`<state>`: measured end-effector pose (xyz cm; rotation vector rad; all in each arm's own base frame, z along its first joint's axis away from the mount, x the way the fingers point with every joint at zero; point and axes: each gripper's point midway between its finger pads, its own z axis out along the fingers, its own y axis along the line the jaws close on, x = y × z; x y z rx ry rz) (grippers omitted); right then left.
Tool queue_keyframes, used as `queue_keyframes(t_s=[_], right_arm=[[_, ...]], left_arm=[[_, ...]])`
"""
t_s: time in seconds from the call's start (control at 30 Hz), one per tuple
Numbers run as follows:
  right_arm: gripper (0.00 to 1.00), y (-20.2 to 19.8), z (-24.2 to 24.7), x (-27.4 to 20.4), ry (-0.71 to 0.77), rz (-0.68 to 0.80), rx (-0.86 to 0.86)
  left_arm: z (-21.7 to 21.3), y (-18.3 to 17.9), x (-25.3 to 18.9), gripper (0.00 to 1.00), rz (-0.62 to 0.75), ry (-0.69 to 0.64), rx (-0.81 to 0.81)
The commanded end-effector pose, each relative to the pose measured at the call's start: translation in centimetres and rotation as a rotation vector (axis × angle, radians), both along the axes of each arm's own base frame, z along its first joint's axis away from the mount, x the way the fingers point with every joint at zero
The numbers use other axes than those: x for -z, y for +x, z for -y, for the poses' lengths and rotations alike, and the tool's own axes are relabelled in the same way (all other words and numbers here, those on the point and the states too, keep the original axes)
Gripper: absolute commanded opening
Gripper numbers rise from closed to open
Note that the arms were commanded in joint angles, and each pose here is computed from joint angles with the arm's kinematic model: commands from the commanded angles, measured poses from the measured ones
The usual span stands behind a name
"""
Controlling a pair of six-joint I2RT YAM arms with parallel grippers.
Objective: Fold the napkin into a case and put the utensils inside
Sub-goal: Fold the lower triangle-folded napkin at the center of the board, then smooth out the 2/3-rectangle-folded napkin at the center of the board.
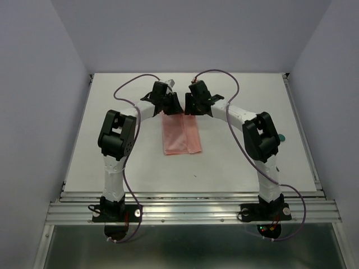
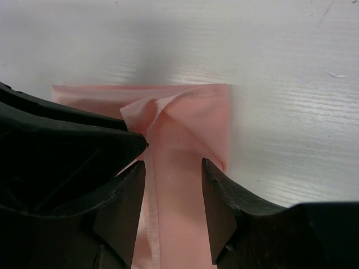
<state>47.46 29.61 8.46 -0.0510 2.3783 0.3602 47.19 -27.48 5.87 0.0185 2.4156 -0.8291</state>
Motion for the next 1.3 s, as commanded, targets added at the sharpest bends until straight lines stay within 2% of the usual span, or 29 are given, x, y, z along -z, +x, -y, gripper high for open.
queue_keyframes(t_s=[0.0,0.1,0.17,0.27,0.3,0.37,0.4,0.57,0.83,0.93,0.97,1.1,1.17,1.27], right_arm=[[0.50,1.2,-0.8,-1.4,0.040,0.024,-0.006],[0.50,1.5,-1.0,-1.4,0.043,0.027,-0.006],[0.50,1.5,-0.9,-1.4,0.040,0.029,-0.003],[0.49,1.7,-0.9,-1.5,0.038,0.036,-0.001],[0.49,1.8,-0.9,-1.5,0.034,0.038,-0.001],[0.49,2.0,-1.0,-1.6,0.031,0.042,-0.003],[0.49,2.1,-0.9,-1.5,0.024,0.042,-0.003],[0.47,2.9,-0.5,-1.4,-0.023,0.055,0.005],[0.42,3.8,-0.6,-0.2,-0.070,0.033,0.002],[0.35,3.8,-0.6,0.1,-0.071,0.030,0.007],[0.27,3.9,-0.6,0.2,-0.071,0.029,0.008],[0.07,3.9,-0.9,-0.5,-0.048,0.041,0.004],[0.03,3.8,-1.2,-0.9,-0.033,0.041,-0.002],[0.02,3.8,-1.4,-1.2,-0.019,0.043,-0.009]], left_arm=[[-0.6,0.7,-5.0,0.35,0.108,-0.029,-0.003],[-0.8,0.5,-5.1,0.33,0.108,-0.025,-0.006],[-1.0,0.4,-4.9,0.28,0.106,-0.019,-0.010],[-1.3,0.3,-4.9,0.18,0.103,-0.016,-0.019],[-1.5,0.4,-4.8,0.10,0.103,-0.013,-0.026],[-1.9,0.4,-4.5,0.01,0.095,-0.009,-0.035],[-2.1,0.5,-4.2,0.00,0.088,-0.005,-0.046],[-3.5,0.8,-2.6,0.00,0.040,-0.019,-0.087],[-3.2,1.5,-0.3,0.00,-0.001,-0.035,-0.086],[-3.1,1.5,0.3,0.00,-0.013,-0.036,-0.087],[-3.2,1.3,0.8,0.00,-0.020,-0.032,-0.086],[-3.3,1.0,1.9,0.00,-0.042,-0.028,-0.085],[-3.2,0.6,2.3,0.00,-0.052,-0.035,-0.081],[-3.1,0.4,2.5,0.00,-0.057,-0.042,-0.080]])
